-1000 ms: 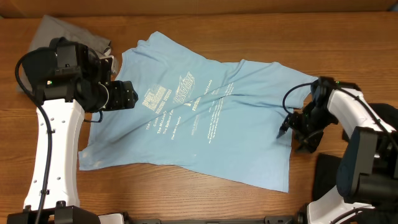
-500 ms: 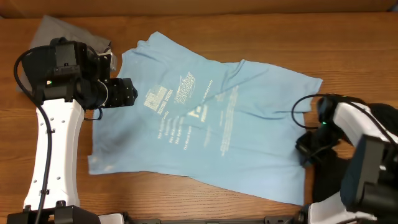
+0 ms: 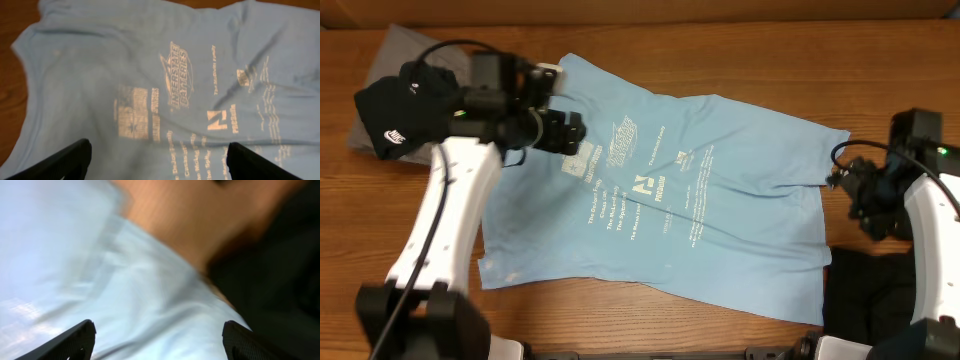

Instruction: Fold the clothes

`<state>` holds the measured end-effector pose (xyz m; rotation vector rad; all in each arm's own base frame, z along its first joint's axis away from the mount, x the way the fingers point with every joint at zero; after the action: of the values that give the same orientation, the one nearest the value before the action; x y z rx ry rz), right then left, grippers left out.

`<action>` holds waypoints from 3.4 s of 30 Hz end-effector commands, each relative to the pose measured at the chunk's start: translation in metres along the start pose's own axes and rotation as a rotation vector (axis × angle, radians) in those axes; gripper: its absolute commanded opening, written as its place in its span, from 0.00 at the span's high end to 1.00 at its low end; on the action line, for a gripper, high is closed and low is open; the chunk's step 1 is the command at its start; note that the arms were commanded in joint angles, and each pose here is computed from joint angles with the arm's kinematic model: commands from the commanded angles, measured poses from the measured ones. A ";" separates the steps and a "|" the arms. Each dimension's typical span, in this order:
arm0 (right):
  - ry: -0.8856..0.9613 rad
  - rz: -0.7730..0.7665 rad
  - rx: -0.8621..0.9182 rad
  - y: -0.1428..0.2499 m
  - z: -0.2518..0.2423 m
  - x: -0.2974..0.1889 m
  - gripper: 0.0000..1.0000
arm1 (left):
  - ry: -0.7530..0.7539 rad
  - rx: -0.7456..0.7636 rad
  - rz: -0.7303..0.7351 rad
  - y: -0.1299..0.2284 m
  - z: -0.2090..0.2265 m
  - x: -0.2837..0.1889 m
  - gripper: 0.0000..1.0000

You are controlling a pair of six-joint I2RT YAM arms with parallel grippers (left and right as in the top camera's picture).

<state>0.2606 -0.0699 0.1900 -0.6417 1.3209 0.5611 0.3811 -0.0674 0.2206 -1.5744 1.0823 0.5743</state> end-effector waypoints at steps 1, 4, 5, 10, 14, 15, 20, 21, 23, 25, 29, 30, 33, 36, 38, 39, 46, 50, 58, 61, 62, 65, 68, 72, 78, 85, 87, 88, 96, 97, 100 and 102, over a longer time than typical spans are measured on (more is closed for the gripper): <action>-0.299 -0.058 -0.214 -0.009 0.040 -0.038 0.15 | 0.019 0.096 0.015 -0.010 -0.007 0.061 0.14; -0.462 -0.051 -0.306 -0.006 0.061 -0.047 0.15 | 0.026 0.077 -0.026 -0.020 0.001 0.105 0.23; -0.473 -0.051 -0.320 -0.005 0.063 -0.048 0.15 | 0.027 0.058 -0.035 -0.021 0.004 0.117 0.25; -0.457 -0.030 -0.391 0.005 0.069 -0.045 0.16 | 0.037 -0.054 -0.068 -0.020 0.025 0.185 0.32; -0.418 -0.025 -0.415 0.011 0.071 -0.043 0.16 | 0.035 -0.072 -0.064 -0.010 0.036 0.216 0.36; -0.405 -0.028 -0.429 0.013 0.073 -0.042 0.16 | 0.016 -0.082 -0.064 -0.008 0.042 0.223 0.41; -0.337 -0.065 -0.458 0.011 0.075 -0.036 0.15 | -0.247 -0.236 -0.085 0.001 0.094 0.230 0.64; -0.318 -0.073 -0.455 0.010 0.076 -0.030 0.15 | -0.386 -0.381 -0.122 0.003 0.126 0.220 0.67; -0.317 -0.068 -0.446 0.008 0.078 -0.022 0.15 | -0.384 -0.484 -0.152 -0.001 0.148 0.211 0.69; -0.301 -0.071 -0.406 0.002 0.079 -0.006 0.15 | -0.267 -0.532 -0.166 -0.014 0.161 0.202 0.72; -0.295 -0.083 -0.396 -0.014 0.089 0.020 0.16 | -0.100 -0.523 -0.190 -0.039 0.157 0.189 0.48; -0.298 -0.079 -0.393 -0.018 0.092 0.027 0.17 | -0.051 -0.485 -0.193 -0.046 0.151 0.187 0.41; -0.282 -0.047 -0.383 -0.024 0.096 0.050 0.20 | 0.066 -0.381 -0.194 -0.067 0.127 0.175 0.27; -0.250 0.007 -0.375 -0.023 0.094 0.071 0.23 | 0.094 -0.301 -0.189 -0.085 0.107 0.157 0.25; -0.196 0.060 -0.365 -0.021 0.087 0.089 0.29 | 0.089 -0.232 -0.194 -0.097 0.092 0.139 0.25; -0.156 0.120 -0.356 -0.014 0.080 0.099 0.31 | 0.087 -0.193 -0.203 -0.104 0.084 0.128 0.25; -0.023 0.369 -0.363 0.032 0.045 0.123 0.31 | 0.027 -0.108 -0.291 -0.128 0.046 0.033 0.21; -0.056 0.434 -0.450 0.059 0.041 0.138 0.30 | 0.009 -0.097 -0.314 -0.125 0.031 -0.012 0.21; 0.042 0.384 -0.378 0.055 0.034 0.144 0.96 | -0.058 -0.085 -0.249 -0.097 0.021 -0.056 0.21; 0.363 0.326 -0.151 0.040 -0.009 0.119 0.96 | -0.063 -0.097 -0.213 -0.087 0.020 -0.061 0.21; 0.429 0.317 -0.096 0.037 -0.021 0.109 0.96 | -0.064 -0.100 -0.204 -0.085 0.019 -0.062 0.22; 0.448 0.319 -0.001 0.032 -0.040 0.089 0.95 | -0.068 -0.107 -0.184 -0.078 0.017 -0.069 0.22; 0.411 0.285 0.048 0.025 -0.047 0.080 0.85 | -0.106 -0.115 -0.173 -0.072 0.019 -0.076 0.21; 0.111 0.139 -0.082 -0.008 -0.017 0.053 0.50 | -0.160 -0.125 -0.129 -0.058 0.021 -0.086 0.20; -0.303 -0.187 -0.220 -0.069 0.052 0.013 0.11 | -0.178 -0.121 -0.039 -0.040 0.023 -0.086 0.20; -0.390 -0.399 -0.231 -0.126 0.078 0.030 0.19 | -0.178 -0.097 -0.034 -0.039 0.022 -0.086 0.19; -0.413 -0.415 -0.213 -0.150 0.088 0.072 0.19 | -0.178 -0.078 -0.033 -0.039 0.022 -0.086 0.18; -0.423 -0.416 -0.217 -0.154 0.091 0.083 0.19 | -0.178 -0.079 -0.033 -0.039 0.022 -0.086 0.18; -0.439 -0.383 -0.166 -0.169 0.095 0.159 0.18 | -0.178 -0.082 -0.024 -0.038 0.022 -0.086 0.16; -0.443 -0.376 -0.167 -0.169 0.095 0.166 0.19 | -0.178 -0.083 -0.021 -0.037 0.022 -0.086 0.15; -0.470 -0.366 -0.181 -0.167 0.100 0.174 0.23 | -0.178 -0.083 -0.019 -0.037 0.022 -0.086 0.15; -0.486 -0.371 -0.193 -0.166 0.105 0.176 0.30 | -0.178 -0.083 -0.021 -0.037 0.022 -0.086 0.15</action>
<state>0.4746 -0.1194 0.0574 -0.8441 0.6979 0.4668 0.3794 -0.0191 0.2926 -1.5825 0.9408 0.7683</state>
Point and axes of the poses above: each gripper's point midway between its finger pads, its own x axis out along the fingers, its own z axis along the line the jaws close on, y = z × x, the point moved 5 cm from there along -x, back along the fingers, and after that the axes turned 10 degrees about -x, right-handed, at the moved point
